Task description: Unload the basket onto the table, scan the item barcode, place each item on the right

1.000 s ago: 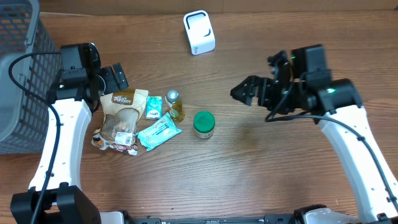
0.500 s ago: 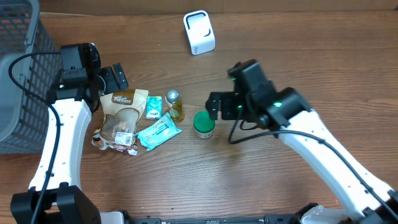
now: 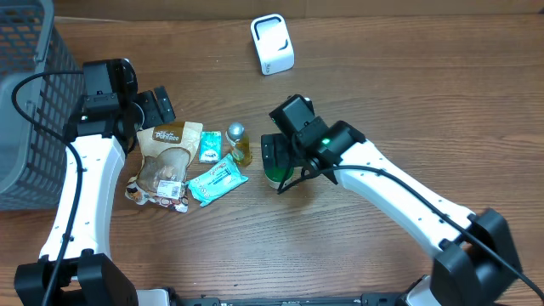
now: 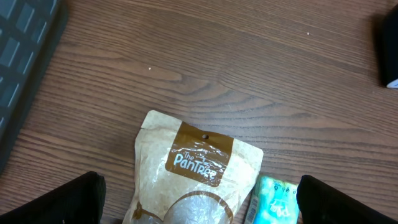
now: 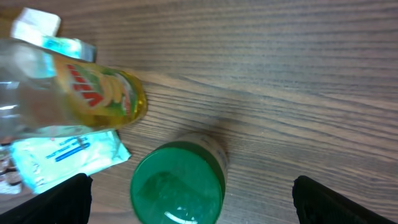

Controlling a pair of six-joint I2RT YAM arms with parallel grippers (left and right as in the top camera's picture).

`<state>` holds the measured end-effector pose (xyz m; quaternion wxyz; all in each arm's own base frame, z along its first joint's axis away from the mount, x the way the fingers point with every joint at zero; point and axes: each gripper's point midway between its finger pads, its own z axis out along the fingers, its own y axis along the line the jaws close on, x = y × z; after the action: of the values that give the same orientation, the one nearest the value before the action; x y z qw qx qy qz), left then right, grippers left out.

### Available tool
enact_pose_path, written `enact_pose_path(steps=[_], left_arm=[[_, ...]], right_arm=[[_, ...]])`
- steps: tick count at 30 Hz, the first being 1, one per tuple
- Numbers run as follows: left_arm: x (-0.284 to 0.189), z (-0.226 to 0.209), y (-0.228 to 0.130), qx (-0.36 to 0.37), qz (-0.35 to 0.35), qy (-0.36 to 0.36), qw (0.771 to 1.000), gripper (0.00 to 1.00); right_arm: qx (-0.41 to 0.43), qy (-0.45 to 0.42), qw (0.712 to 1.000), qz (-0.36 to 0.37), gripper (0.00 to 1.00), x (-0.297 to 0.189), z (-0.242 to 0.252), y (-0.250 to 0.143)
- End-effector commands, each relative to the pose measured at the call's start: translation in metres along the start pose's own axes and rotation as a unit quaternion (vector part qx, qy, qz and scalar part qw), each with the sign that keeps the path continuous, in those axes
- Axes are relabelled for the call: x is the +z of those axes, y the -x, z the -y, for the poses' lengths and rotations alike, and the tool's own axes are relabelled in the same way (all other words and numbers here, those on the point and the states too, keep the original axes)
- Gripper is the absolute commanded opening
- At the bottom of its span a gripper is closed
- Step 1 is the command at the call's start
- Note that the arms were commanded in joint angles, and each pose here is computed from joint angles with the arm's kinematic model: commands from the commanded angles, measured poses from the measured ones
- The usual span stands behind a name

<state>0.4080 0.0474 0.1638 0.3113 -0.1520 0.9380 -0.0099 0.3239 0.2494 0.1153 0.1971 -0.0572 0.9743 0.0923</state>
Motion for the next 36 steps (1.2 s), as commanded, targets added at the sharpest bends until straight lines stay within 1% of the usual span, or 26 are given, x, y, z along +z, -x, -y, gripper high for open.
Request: enact_pose_path(steps=[1,6,22,36], left_arm=[[0.000,0.002,0.002,0.002,0.002,-0.004,1.000,1.00],[0.000,0.002,0.002,0.002,0.002,-0.004,1.000,1.00],[0.000,0.002,0.002,0.003,0.001,-0.004,1.000,1.00],[0.000,0.002,0.002,0.002,0.002,-0.004,1.000,1.00]], right_arm=[[-0.006,-0.012,1.000,-0.006,1.00,0.015,-0.006,-0.001],[-0.011,-0.018,1.000,-0.018,1.00,0.029,-0.006,-0.006],[-0.023,-0.011,1.000,-0.009,1.00,0.029,-0.018,-0.008],[-0.027,-0.023,0.999,-0.017,1.00,0.033,-0.013,-0.016]])
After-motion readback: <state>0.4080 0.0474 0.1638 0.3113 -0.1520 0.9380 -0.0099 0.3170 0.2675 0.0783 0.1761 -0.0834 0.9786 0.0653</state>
